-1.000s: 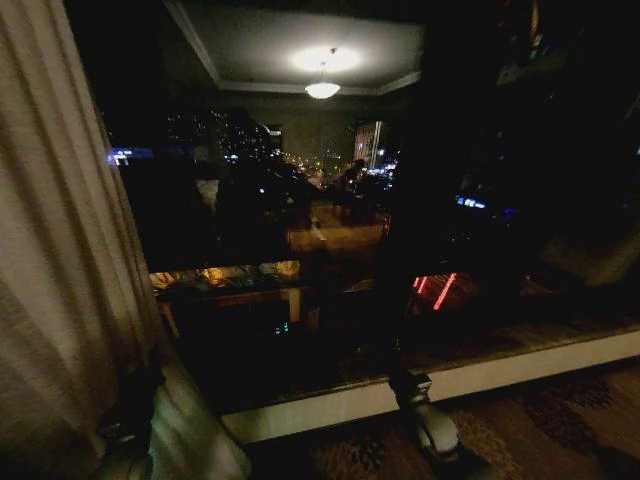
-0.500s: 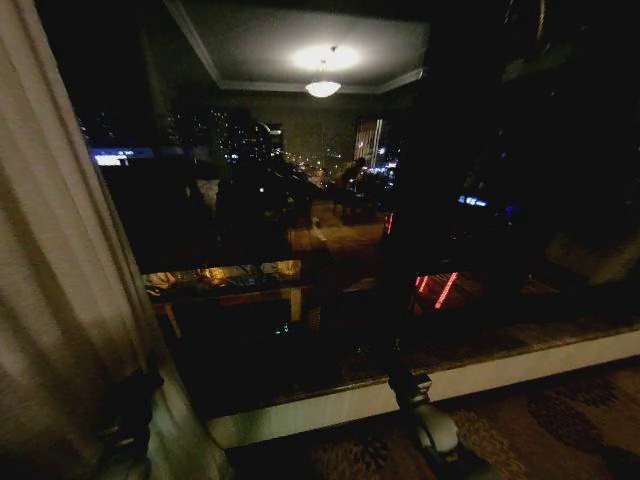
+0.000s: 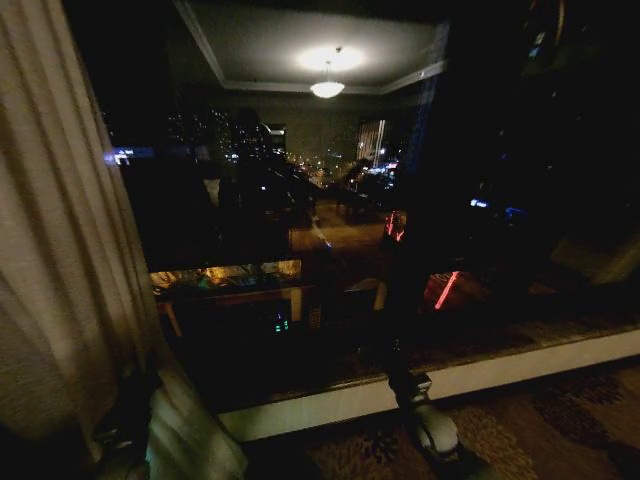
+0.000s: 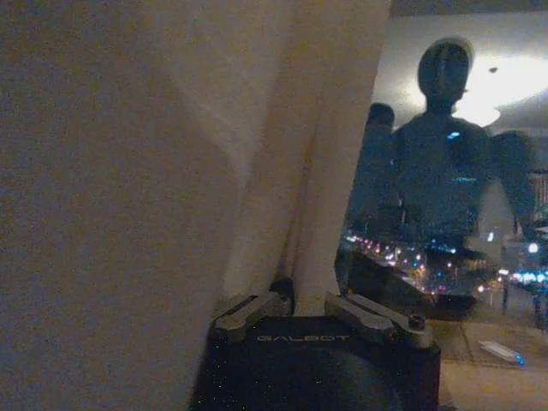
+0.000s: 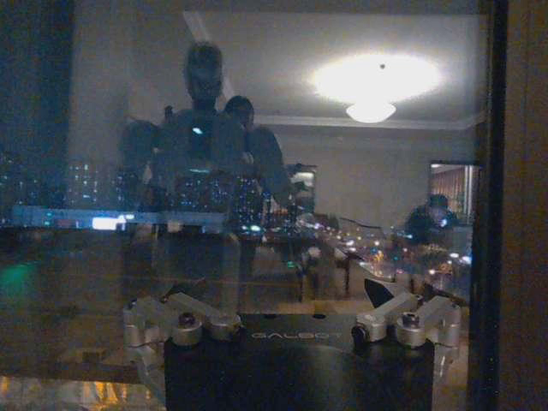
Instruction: Open the curtains by pulling them apart, changing their state from closed to fully open.
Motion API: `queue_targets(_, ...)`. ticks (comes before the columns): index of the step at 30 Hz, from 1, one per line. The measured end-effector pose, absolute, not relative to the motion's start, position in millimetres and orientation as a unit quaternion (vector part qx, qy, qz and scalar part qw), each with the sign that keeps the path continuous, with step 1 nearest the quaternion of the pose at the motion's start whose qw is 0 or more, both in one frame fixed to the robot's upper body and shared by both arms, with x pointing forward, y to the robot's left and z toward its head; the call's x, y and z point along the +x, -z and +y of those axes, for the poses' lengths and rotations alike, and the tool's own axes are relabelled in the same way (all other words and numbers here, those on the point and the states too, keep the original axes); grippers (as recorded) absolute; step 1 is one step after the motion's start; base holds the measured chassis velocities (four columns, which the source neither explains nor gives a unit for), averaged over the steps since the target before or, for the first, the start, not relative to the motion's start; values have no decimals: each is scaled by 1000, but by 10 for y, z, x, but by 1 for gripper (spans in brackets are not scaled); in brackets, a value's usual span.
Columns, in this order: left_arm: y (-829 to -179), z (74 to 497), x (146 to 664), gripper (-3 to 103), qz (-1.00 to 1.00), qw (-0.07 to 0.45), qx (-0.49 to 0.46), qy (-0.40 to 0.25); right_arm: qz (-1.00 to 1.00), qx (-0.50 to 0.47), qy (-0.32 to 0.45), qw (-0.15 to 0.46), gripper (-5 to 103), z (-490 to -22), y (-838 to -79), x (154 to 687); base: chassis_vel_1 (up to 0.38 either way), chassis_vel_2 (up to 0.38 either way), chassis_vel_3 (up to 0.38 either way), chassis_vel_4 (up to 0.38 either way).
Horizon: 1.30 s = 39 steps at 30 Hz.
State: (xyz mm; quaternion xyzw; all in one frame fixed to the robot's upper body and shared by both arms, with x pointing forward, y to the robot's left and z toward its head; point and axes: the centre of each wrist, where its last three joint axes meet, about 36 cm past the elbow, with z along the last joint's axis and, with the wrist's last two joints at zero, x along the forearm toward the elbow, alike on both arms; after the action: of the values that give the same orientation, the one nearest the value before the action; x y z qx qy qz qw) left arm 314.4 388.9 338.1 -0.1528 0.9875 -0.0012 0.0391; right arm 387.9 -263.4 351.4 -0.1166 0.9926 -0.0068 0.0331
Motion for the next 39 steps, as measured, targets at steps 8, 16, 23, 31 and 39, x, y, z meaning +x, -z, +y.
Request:
queue_targets(8,-3422,4069,3187,0,982,37,-182,9,993,-117,7,33,100,-2635,-3514,3879,0,0,0,0)
queue_targets(16,-3415,4503,3210,0,968,35,-249,-8,993,-117,7,33,100,-2635,-3514,3879,0,0,0,0)
queue_targets(23,-3381,5008,3195,0,951,31,-307,-30,993,-117,7,33,100,-2635,-3514,3879,0,0,0,0)
queue_targets(31,-3298,5745,3239,0,923,19,-379,-71,993,-117,7,33,100,-2635,-3514,3879,0,0,0,0)
queue_targets(39,-3380,6242,3245,0,902,18,-419,-102,993,-117,7,33,100,-2635,-3514,3879,0,0,0,0)
